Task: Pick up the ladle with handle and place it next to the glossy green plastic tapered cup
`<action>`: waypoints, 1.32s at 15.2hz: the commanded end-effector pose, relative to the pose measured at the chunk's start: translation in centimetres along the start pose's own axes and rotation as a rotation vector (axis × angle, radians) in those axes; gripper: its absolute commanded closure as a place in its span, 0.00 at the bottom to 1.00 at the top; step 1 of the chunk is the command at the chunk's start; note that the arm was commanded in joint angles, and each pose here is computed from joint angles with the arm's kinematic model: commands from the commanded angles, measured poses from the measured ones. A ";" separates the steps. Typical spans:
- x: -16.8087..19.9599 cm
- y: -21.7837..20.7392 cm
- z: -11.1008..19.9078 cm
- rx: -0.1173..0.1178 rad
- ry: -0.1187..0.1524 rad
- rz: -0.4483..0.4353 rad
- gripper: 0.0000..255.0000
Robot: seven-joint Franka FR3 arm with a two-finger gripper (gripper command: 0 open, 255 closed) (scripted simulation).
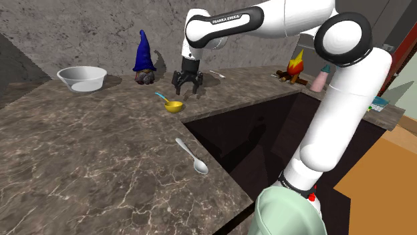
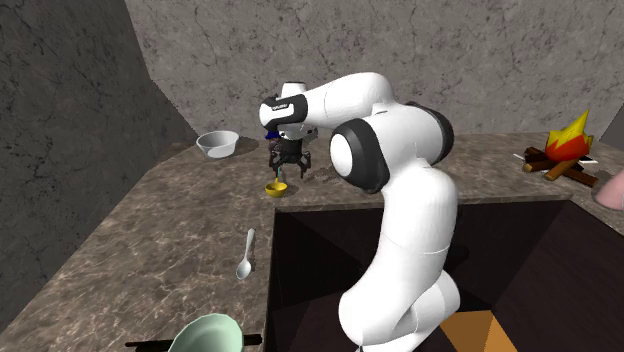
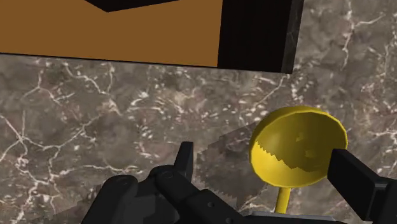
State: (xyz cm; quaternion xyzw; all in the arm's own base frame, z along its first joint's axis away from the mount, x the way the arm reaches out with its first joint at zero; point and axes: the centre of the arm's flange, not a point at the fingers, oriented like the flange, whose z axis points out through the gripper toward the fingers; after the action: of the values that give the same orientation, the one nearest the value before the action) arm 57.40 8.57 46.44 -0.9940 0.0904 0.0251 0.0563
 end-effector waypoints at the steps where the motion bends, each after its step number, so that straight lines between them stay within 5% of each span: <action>1: 2.1 -0.9 1.1 0.018 -0.004 0.015 0.00; 7: 8.7 -3.1 4.3 0.071 -0.013 0.055 0.00; 20: 8.6 -3.4 8.3 0.071 -0.013 0.055 0.00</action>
State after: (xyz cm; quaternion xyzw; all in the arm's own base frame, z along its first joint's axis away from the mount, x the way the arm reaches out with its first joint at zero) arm 66.19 11.31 38.03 -0.9883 0.1179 0.0300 0.0916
